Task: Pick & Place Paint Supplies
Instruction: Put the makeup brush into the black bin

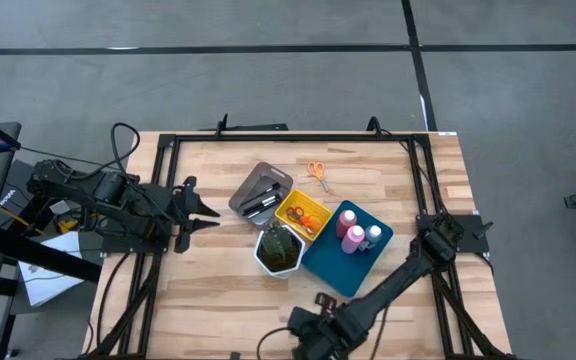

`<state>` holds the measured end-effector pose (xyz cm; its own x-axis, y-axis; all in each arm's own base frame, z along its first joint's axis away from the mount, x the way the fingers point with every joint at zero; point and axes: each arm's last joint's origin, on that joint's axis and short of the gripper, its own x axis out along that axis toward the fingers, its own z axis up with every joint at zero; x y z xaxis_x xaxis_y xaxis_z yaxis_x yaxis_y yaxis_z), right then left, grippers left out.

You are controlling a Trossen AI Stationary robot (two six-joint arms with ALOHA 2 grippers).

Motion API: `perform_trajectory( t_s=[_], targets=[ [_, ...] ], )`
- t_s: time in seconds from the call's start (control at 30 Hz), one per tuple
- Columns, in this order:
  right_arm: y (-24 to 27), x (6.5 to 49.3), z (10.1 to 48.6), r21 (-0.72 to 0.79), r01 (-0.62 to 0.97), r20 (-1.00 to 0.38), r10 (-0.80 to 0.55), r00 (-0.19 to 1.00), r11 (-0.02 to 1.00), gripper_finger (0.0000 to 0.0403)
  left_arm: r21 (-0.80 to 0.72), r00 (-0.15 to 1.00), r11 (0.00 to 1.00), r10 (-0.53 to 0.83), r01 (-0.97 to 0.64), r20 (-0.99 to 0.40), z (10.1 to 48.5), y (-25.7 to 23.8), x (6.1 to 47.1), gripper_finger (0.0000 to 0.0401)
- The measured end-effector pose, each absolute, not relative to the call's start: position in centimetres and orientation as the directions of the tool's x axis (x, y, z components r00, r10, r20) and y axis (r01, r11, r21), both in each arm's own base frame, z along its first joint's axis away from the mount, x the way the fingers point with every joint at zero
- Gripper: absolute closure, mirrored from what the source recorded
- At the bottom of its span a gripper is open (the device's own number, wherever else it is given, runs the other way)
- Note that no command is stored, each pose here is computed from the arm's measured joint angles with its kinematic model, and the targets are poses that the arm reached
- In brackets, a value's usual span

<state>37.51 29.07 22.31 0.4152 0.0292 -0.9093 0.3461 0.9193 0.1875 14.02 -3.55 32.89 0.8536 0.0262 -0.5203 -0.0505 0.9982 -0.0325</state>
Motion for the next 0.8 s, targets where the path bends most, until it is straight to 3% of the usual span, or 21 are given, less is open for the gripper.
perform_trajectory(
  t_s=[0.27, 0.53, 0.67, 0.8],
  targets=[
    [31.8, 35.4, 23.6, 0.366, 0.65, -0.809, -0.117, 0.576, 0.666, 0.0403, -0.044, 0.852, 0.999, 0.005, -0.032, -0.523, 32.9, -3.6, 14.0, 0.0307],
    [34.2, 32.9, 24.4, 0.595, 0.673, -0.607, -0.303, 0.735, 0.44, 0.0403, -0.055, 0.869, 0.998, 0.0, -0.031, -0.495, 33.2, -3.7, 14.2, 0.0307],
    [33.7, 33.1, 26.9, 0.629, 0.636, -0.513, -0.377, 0.772, 0.447, 0.0403, -0.064, 0.883, 0.998, -0.005, -0.029, -0.47, 33.4, -3.7, 14.3, 0.0307],
    [32.1, 33.5, 31.0, 0.569, 0.632, -0.464, -0.429, 0.775, 0.526, 0.0403, -0.073, 0.897, 0.997, -0.009, -0.027, -0.443, 33.7, -3.8, 14.5, 0.0307]
  ],
)
